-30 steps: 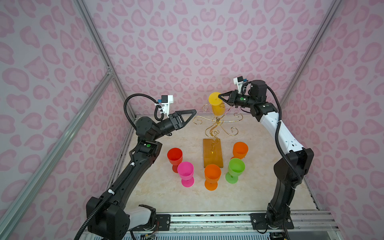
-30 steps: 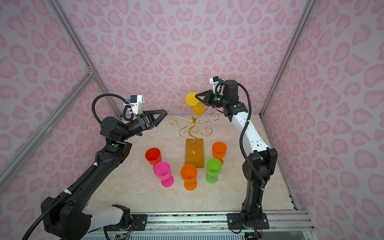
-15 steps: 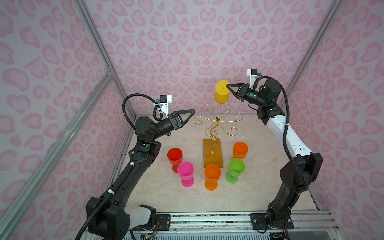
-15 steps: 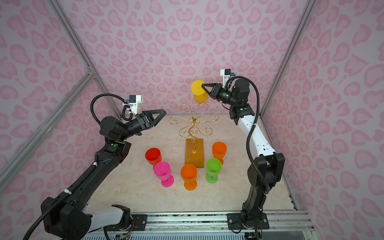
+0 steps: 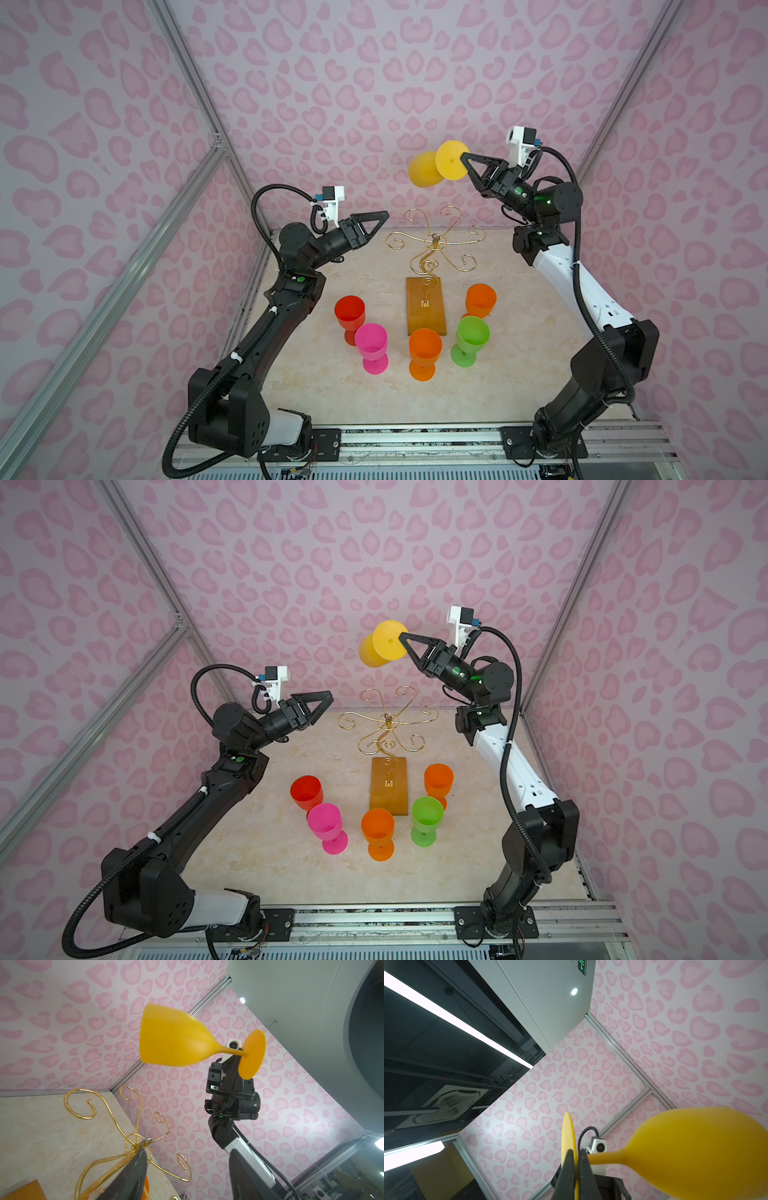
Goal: Take the wine glass off the wine glass rack
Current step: 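Carry the yellow glass bowl-first into the open left gripper with the right gripper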
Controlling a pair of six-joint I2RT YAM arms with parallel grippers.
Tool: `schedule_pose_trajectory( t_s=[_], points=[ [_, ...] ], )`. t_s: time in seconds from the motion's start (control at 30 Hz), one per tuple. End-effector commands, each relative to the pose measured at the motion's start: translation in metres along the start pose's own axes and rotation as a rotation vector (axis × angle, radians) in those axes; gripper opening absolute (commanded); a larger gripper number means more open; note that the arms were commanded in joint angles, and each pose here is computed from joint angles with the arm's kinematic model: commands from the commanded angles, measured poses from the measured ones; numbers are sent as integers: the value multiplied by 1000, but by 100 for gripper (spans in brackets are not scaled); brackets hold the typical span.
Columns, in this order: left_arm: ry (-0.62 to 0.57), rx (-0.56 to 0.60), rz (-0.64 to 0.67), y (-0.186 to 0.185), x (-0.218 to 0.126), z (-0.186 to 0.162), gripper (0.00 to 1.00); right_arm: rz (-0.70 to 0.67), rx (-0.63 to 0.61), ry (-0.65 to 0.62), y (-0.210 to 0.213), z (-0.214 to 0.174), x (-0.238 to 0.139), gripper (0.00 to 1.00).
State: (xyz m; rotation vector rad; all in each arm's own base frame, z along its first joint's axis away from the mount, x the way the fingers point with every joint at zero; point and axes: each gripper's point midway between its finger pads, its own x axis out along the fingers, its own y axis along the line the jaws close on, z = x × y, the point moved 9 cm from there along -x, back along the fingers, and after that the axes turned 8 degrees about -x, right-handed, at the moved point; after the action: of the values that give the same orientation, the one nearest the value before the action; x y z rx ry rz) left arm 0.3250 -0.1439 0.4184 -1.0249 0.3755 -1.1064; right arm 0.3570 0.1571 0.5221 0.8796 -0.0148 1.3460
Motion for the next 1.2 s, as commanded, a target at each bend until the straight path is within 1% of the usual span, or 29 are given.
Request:
schedule_pose_trajectory(
  t_s=[0.0,0.17,0.27,0.3,0.53,0.8,0.93,1.03,1.17],
  points=[
    [-32,90,-29,-5,2,8,65,90,2,-10,18,-7,0,0],
    [-55,144,-22,0,4,12,67,110,42,-6,21,-19,-5,0],
    [-56,156,-35,2,6,13,67,123,70,-8,20,-28,-5,0],
    [-56,158,-40,3,7,14,67,109,100,-5,11,-35,-8,0],
    [-58,148,-49,14,9,13,67,200,205,-5,3,-50,-5,0],
    [-52,135,-63,22,10,10,67,223,253,-4,-4,-56,-2,0],
    [-48,134,-111,18,11,10,67,229,280,3,-9,-60,0,0],
    [-48,135,-140,13,10,10,65,237,305,-2,-14,-61,0,0],
    [-42,129,-183,7,8,8,59,253,340,-14,-21,-61,2,0]
  ],
)
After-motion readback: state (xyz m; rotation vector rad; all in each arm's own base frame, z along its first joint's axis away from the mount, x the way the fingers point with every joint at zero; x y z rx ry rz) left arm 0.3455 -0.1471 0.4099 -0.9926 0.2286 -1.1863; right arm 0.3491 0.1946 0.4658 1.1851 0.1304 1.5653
